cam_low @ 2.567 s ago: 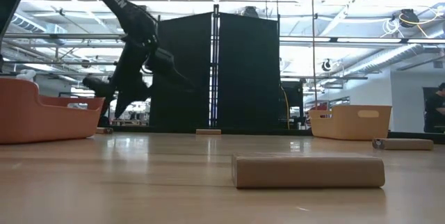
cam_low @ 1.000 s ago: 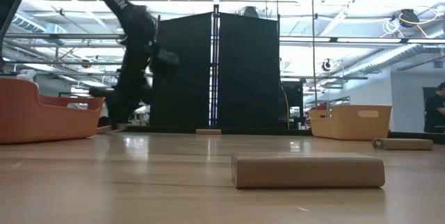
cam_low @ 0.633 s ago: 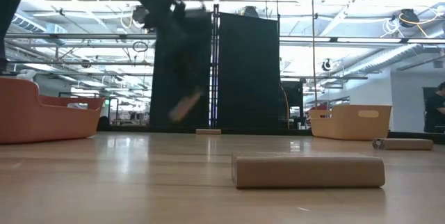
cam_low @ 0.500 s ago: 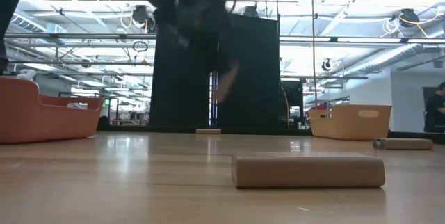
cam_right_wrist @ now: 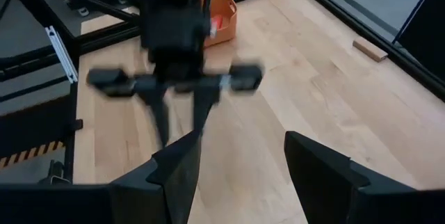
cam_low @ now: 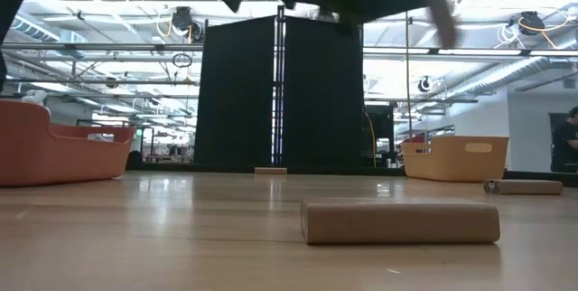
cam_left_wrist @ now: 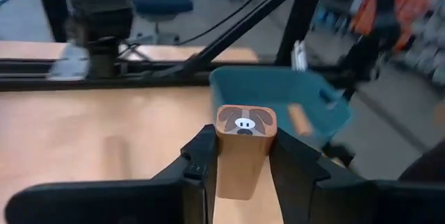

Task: Sort blocks
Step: Put the brown block into the blue bin

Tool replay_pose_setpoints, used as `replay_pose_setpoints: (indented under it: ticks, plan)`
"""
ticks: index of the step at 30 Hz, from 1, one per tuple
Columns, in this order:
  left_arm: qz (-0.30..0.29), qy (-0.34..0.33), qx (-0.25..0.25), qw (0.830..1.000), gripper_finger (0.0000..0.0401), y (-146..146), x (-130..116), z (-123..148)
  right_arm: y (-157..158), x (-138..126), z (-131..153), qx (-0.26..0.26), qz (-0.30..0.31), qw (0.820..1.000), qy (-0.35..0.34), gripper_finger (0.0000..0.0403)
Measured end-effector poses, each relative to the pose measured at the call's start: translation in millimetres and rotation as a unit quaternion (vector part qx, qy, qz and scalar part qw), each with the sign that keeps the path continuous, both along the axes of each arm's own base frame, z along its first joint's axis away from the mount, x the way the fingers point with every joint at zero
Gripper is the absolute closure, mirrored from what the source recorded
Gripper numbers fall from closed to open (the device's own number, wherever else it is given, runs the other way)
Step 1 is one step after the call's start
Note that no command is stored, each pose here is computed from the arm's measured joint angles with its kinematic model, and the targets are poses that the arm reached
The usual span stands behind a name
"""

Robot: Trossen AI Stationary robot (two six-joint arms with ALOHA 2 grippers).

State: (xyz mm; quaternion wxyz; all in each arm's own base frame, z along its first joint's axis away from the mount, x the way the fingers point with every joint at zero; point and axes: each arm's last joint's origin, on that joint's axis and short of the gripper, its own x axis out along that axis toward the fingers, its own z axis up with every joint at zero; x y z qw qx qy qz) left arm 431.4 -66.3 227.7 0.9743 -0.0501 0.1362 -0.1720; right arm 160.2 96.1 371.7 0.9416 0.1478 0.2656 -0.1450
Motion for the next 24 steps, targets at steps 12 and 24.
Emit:
replay_pose_setpoints:
  ticks: [12,24]
  plan:
    - [0.063,-0.101,-0.13,0.984,0.0304,-71.4,65.1,-56.9,4.2,0.4,-0.4,0.003,0.075,0.997,0.027,0.0202]
    - [0.004,-0.108,-0.16,0.981,0.0304,-94.3,125.2,-73.7,5.5,0.1,-0.9,0.014,0.095,0.995,0.036,0.0202]
